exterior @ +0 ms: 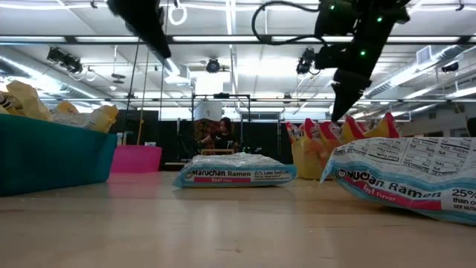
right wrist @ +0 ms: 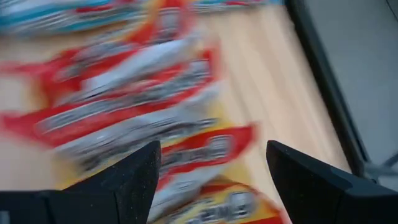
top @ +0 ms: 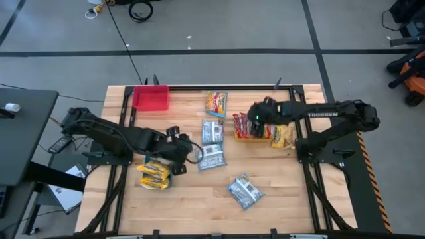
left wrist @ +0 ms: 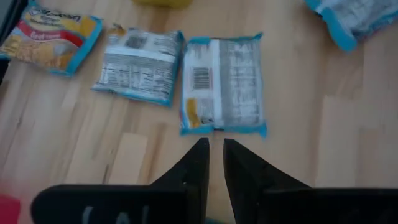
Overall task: Sort Maruchan noodles
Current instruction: Put the yellow noodle pack into the blue bin
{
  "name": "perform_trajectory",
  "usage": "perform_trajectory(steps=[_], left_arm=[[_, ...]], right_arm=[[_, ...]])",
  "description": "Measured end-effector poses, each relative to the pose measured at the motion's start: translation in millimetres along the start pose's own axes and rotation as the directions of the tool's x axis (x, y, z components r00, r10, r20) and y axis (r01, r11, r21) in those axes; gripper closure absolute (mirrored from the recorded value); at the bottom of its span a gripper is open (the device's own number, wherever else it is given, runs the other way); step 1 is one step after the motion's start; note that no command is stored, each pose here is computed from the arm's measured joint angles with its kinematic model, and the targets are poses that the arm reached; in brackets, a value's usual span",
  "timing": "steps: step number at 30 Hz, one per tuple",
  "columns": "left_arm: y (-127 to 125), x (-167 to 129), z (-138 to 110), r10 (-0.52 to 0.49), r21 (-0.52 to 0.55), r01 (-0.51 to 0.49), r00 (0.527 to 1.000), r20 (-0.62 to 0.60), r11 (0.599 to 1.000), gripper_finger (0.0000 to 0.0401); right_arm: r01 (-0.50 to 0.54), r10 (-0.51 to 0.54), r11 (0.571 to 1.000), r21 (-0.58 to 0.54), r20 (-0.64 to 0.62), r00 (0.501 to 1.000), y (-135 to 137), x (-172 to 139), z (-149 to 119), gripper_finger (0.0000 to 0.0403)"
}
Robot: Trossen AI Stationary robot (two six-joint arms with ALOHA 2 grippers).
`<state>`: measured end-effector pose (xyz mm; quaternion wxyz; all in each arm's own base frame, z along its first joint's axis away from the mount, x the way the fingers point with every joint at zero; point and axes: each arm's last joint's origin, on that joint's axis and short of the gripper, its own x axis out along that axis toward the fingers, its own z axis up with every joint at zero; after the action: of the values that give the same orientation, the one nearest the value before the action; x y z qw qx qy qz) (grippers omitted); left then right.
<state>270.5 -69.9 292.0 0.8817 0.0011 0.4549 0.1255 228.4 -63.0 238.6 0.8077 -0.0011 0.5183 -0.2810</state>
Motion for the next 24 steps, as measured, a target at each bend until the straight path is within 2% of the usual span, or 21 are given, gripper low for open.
perform_trajectory(steps=[4, 7, 11, 14, 17, 20, 24], left_arm=[[20, 6, -26, -0.026, -0.054, 0.031, 0.995, 0.101, 0.998, 0.0349], [31, 10, -43, -0.052, -0.092, 0.067, 0.987, 0.153, 0.994, 0.0349], [37, 14, -62, -0.061, -0.109, 0.080, 0.984, 0.169, 0.991, 0.0349], [36, 14, -68, -0.069, -0.106, 0.089, 0.981, 0.181, 0.990, 0.0349], [35, 13, -67, -0.080, -0.096, 0.102, 0.975, 0.206, 0.990, 0.0349], [32, 12, -63, -0.095, -0.059, 0.113, 0.964, 0.249, 0.992, 0.0349], [31, 10, -56, -0.112, 0.019, 0.112, 0.939, 0.325, 0.994, 0.0349]], right_arm=[[0.000, 0.005, 0.993, 0.117, -0.044, 0.999, -26, -2, 6, 0.0106], [-0.025, 0.039, 0.991, 0.130, -0.105, 0.994, -32, -15, 5, 0.0106], [-0.048, 0.064, 0.996, 0.075, -0.222, 0.973, -19, -38, -19, 0.0107], [-0.078, 0.088, 0.996, 0.047, -0.295, 0.951, -4, -55, -48, 0.0110], [-0.127, 0.141, 0.990, 0.064, -0.341, 0.930, 11, -65, -76, 0.0113], [-0.097, 0.112, 0.994, 0.059, -0.377, 0.919, 19, -60, -99, 0.0114], [-0.033, 0.043, 0.999, 0.032, -0.409, 0.911, 29, -35, -115, 0.0114]])
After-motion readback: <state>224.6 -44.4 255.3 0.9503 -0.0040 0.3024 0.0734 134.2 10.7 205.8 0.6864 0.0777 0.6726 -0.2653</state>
